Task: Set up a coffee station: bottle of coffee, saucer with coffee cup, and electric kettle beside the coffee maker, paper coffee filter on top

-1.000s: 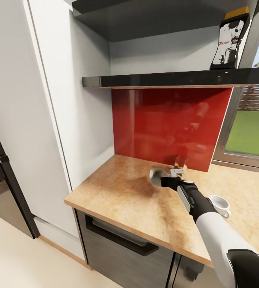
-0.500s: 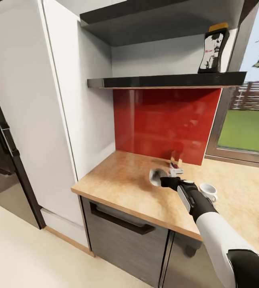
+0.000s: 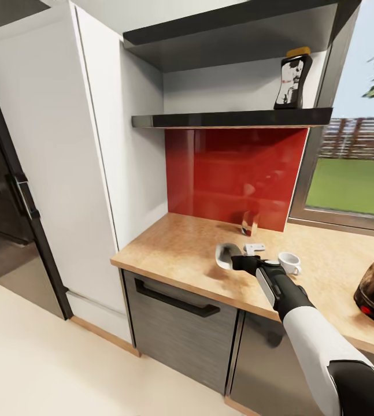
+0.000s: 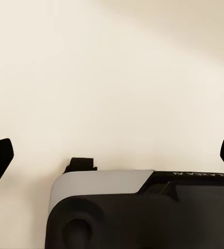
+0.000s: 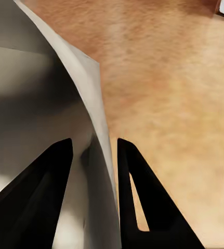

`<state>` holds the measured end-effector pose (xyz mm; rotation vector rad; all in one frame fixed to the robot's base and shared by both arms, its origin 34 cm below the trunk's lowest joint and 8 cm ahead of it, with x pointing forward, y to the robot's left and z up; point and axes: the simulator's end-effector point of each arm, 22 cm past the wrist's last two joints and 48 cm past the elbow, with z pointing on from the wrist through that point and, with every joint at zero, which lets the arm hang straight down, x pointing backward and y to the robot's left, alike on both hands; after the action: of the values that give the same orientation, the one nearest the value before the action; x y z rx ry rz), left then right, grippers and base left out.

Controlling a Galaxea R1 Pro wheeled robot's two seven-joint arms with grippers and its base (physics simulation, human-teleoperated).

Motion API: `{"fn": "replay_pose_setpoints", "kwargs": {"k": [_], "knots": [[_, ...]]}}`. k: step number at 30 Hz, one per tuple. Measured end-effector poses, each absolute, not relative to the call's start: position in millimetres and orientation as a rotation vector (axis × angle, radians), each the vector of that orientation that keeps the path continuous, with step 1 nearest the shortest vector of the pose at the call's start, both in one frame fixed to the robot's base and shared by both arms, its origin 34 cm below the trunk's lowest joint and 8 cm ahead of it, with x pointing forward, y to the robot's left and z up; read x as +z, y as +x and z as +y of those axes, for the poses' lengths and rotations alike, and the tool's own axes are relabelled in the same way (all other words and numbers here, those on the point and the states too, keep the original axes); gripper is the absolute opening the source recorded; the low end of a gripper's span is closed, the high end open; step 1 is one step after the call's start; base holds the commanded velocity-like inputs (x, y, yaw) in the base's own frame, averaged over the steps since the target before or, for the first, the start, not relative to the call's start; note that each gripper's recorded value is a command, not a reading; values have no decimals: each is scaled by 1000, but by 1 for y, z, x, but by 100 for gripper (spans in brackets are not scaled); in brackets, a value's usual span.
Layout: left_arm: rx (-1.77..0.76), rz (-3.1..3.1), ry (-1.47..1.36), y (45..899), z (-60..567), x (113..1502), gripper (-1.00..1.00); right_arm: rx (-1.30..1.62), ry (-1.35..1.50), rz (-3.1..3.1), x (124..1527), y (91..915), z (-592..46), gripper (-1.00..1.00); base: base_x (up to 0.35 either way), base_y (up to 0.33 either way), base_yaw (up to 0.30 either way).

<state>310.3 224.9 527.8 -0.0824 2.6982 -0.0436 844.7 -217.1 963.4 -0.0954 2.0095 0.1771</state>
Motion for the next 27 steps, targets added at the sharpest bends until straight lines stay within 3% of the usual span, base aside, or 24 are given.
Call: {"fn": "replay_pose_setpoints", "kwargs": {"k": [21, 27], "knots": [[-43, 2700, -82, 310, 225, 528, 100, 179, -96, 2009, 963, 845, -217, -100, -54, 14, -1], [-44, 2700, -82, 310, 225, 528, 100, 180, -95, 2009, 963, 844, -217, -100, -1, 0, -108]]}}
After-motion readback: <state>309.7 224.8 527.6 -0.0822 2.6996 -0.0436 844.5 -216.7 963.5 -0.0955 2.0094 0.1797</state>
